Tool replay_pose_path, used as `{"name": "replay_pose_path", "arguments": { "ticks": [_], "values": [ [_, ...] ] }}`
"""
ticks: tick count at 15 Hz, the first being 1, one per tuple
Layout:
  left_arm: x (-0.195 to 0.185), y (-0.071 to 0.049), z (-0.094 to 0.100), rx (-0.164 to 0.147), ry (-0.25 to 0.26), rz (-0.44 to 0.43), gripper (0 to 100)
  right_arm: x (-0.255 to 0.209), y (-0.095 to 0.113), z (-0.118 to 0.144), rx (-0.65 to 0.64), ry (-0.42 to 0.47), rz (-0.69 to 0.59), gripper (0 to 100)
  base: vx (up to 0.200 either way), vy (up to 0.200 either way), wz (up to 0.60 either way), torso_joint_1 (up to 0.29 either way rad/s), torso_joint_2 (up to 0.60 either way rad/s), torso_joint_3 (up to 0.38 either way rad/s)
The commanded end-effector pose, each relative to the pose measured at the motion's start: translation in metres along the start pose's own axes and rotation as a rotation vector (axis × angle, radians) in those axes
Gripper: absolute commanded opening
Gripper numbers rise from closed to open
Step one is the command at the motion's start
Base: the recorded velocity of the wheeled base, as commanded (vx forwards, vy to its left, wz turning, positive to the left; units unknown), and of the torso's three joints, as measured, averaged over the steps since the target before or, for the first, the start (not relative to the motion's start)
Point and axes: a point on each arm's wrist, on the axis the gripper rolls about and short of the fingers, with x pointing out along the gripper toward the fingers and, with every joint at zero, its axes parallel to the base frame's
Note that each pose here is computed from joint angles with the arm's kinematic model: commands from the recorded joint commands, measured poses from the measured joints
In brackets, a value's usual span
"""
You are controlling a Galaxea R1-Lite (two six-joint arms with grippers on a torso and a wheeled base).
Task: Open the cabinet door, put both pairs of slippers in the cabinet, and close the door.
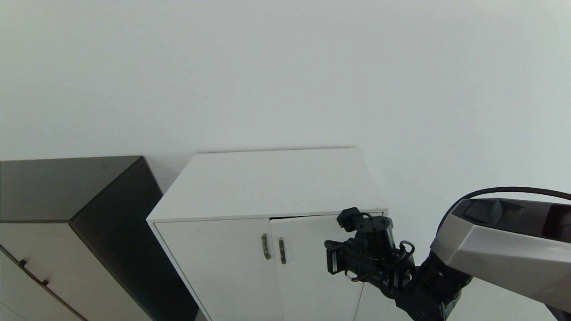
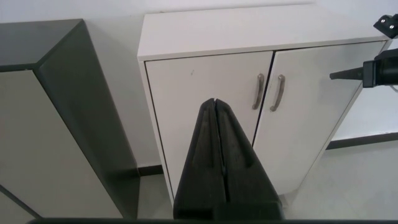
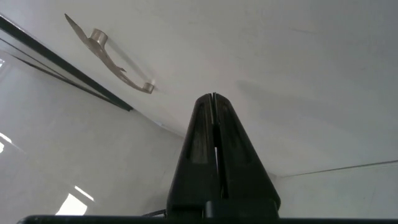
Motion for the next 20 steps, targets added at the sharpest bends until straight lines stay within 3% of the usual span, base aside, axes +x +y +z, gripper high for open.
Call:
{"name": "replay_pose_path", "arguments": {
  "ticks": [1, 20],
  "values": [
    [0.0, 0.0, 0.0, 0.0, 0.0, 0.0, 0, 0.002, -0.002, -0.001, 0.001, 0.002, -0.004, 0, 0.0, 0.0, 0.0, 0.0, 0.0, 0.0],
    [0.0, 0.0, 0.0, 0.0, 0.0, 0.0, 0, 0.024, -0.016, 0.007, 0.016, -0.047, -0.037, 0, 0.0, 0.0, 0.0, 0.0, 0.0, 0.0]
  ]
}}
